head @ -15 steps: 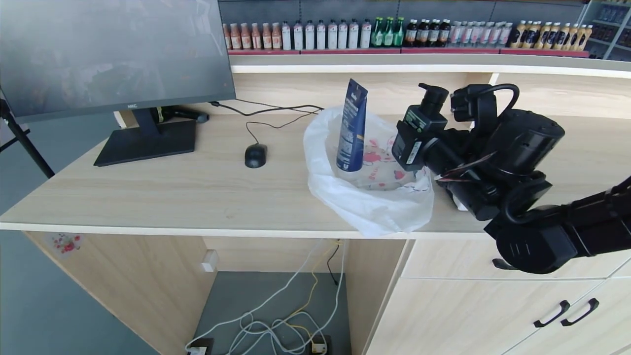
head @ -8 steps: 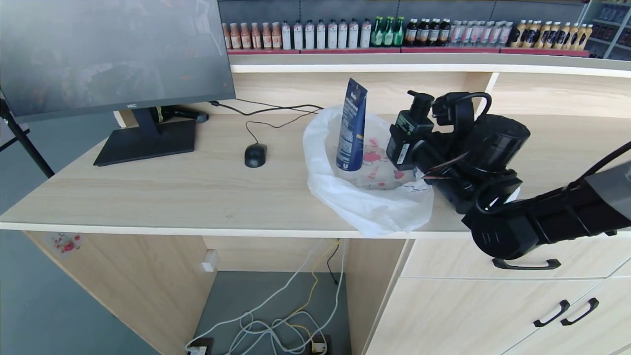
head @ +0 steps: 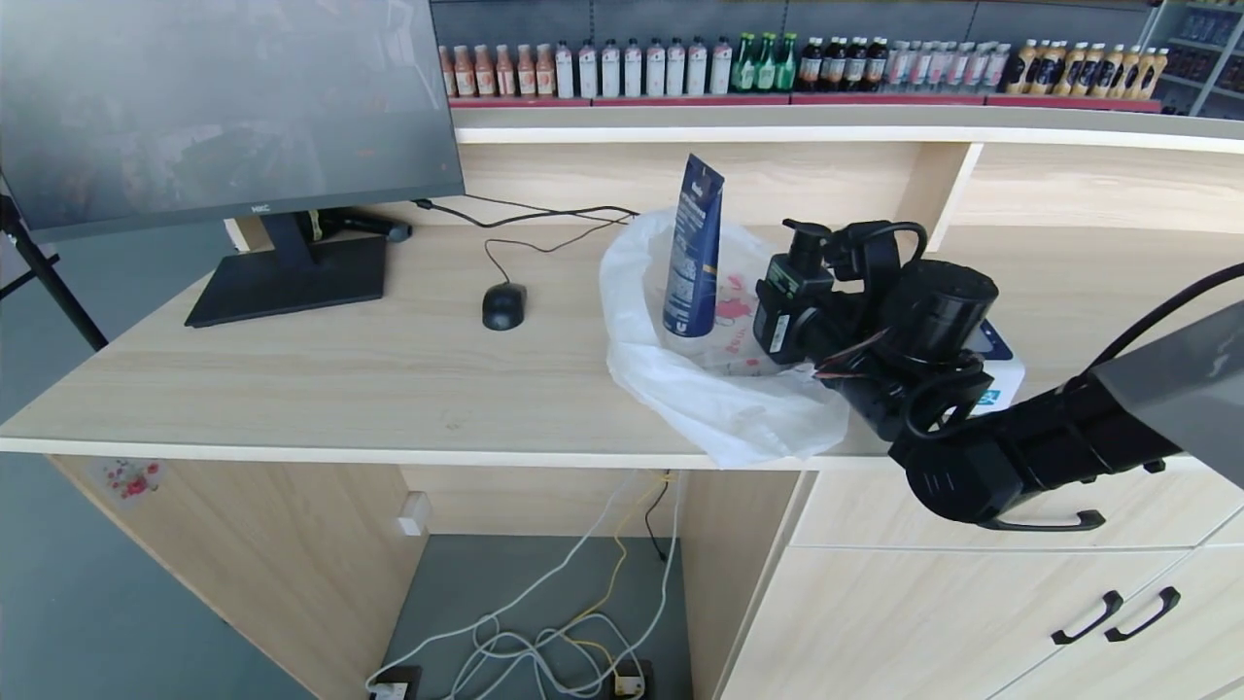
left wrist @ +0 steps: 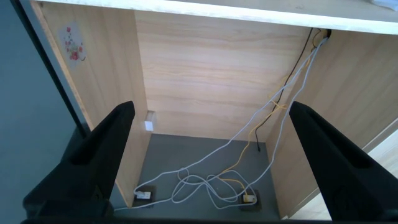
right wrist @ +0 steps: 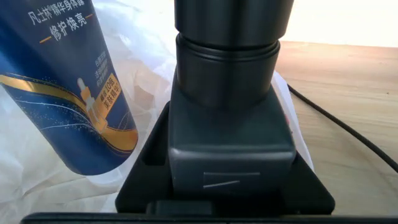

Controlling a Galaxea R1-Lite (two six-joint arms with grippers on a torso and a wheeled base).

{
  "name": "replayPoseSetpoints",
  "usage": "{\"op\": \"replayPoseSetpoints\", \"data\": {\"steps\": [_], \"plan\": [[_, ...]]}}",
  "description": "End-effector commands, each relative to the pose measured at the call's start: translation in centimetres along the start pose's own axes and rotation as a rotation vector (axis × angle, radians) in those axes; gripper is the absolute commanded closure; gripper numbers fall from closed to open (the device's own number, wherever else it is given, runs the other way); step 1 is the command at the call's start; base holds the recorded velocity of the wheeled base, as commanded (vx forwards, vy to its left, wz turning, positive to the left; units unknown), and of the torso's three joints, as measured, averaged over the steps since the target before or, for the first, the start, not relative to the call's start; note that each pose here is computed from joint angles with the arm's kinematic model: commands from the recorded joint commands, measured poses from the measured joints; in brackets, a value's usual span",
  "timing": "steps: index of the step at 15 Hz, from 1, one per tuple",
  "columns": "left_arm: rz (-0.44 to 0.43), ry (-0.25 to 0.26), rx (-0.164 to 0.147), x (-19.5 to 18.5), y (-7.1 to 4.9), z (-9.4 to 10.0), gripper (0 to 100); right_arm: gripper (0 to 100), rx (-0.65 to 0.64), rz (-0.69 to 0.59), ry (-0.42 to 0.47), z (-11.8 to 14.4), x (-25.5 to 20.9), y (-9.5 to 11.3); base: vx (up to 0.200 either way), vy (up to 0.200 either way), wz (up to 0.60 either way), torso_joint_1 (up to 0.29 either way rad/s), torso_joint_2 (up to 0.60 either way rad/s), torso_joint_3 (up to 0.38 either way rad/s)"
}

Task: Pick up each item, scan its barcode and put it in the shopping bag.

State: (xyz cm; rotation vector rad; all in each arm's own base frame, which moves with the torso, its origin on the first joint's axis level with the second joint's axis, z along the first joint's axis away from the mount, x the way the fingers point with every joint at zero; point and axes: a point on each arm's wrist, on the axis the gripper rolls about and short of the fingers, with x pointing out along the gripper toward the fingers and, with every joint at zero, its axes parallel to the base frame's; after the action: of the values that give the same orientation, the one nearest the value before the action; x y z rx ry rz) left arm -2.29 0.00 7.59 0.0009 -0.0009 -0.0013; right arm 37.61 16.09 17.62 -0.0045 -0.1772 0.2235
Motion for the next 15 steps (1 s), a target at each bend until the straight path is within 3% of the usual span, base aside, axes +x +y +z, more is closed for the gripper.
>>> {"op": "replayPoseSetpoints", "data": {"steps": [1, 15], "plan": [[0.000, -0.001, 0.001, 0.0, 0.0, 0.0, 0, 100, -0.007, 0.001, 0.008, -0.3, 0.2, 0.1, 0.000, 0.000, 0.00, 0.000, 0.00, 0.000], [0.000, -0.001, 0.001, 0.0, 0.0, 0.0, 0, 100, -0.017, 0.013, 0.068, -1.9, -0.5, 0.4, 0.000, 0.000, 0.00, 0.000, 0.00, 0.000]]}}
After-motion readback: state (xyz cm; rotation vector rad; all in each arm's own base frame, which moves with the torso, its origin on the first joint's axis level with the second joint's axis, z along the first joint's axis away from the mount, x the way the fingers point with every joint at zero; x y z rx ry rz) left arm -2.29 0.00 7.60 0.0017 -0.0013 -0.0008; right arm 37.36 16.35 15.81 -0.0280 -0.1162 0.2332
